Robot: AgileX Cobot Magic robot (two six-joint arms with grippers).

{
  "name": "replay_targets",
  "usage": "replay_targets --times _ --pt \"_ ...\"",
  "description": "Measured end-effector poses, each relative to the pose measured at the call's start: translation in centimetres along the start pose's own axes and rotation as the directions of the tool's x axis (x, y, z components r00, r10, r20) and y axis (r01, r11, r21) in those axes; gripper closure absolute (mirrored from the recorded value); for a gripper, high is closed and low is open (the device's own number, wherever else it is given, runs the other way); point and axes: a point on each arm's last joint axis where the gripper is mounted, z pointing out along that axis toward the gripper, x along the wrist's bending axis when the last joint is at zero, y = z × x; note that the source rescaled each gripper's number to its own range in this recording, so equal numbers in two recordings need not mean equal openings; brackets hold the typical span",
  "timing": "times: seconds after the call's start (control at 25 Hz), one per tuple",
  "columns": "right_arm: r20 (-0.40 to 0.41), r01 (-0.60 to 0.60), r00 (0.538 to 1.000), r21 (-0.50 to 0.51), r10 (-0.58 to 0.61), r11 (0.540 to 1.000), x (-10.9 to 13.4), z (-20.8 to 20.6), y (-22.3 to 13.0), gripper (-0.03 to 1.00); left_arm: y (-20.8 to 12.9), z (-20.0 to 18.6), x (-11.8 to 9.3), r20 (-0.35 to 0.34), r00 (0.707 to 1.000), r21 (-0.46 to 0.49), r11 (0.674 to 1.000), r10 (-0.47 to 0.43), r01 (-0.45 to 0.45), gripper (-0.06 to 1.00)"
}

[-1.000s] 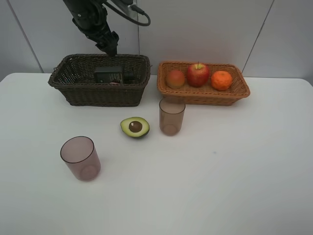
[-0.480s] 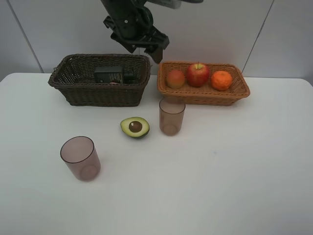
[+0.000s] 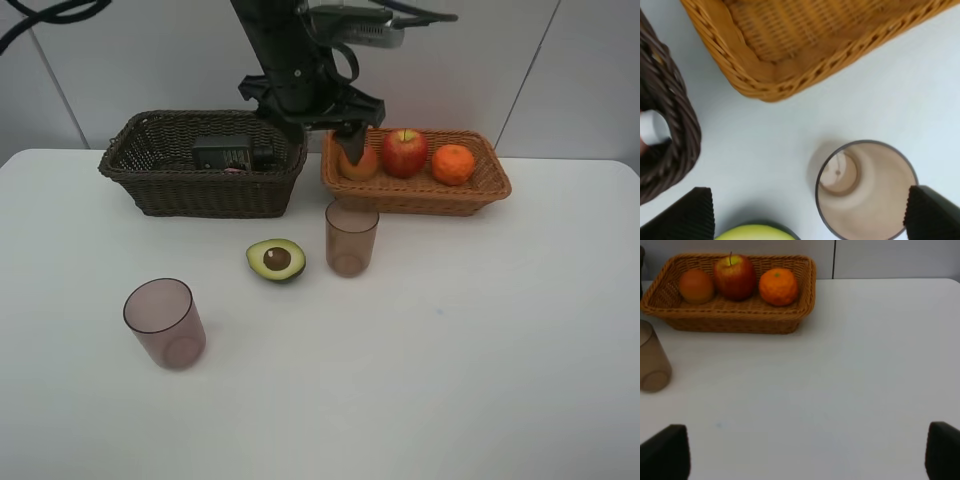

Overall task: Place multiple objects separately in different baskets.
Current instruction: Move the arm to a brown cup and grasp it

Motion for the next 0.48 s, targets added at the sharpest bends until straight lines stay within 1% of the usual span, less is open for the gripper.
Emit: replay_targets --times 0.48 --pt "0.000 0.000 1.000 0.000 0.000 1.000 0.0 0.0 0.0 -0.03 -0.8 4.3 0.4 -0.017 1.000 0.084 0.996 -0.017 0.019 -0.05"
